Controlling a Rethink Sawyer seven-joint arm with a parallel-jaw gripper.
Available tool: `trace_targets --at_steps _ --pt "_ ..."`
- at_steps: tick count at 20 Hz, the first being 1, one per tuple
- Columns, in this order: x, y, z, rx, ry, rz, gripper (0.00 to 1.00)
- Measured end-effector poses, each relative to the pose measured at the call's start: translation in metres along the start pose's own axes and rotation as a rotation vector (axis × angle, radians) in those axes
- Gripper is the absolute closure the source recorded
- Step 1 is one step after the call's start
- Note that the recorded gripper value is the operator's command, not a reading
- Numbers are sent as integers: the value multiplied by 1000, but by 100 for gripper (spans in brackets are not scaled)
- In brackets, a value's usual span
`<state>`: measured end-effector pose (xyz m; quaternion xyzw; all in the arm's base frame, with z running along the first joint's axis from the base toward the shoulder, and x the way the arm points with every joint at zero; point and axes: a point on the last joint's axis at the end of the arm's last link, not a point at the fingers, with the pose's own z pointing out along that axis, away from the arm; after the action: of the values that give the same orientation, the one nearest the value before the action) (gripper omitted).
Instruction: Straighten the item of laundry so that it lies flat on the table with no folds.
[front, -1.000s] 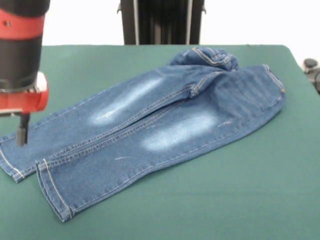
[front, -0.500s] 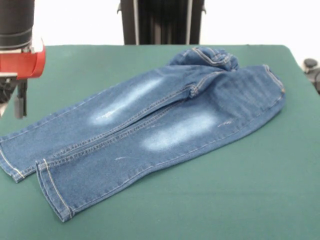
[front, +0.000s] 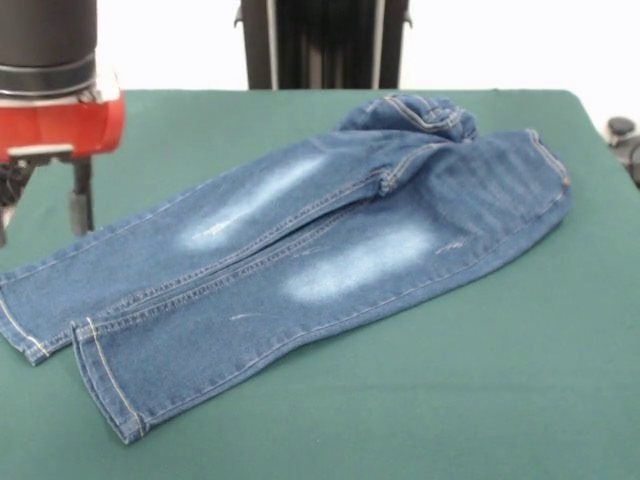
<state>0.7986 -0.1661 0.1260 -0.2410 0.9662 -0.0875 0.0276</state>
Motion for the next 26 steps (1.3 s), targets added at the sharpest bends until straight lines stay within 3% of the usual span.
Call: trace_targets --at_steps 7,15,26 --pt "-3 31 20 -76 -2 -13 0" --pt "-4 46 32 -134 -17 -15 0" --pt "-5 49 40 -142 -40 -34 0"
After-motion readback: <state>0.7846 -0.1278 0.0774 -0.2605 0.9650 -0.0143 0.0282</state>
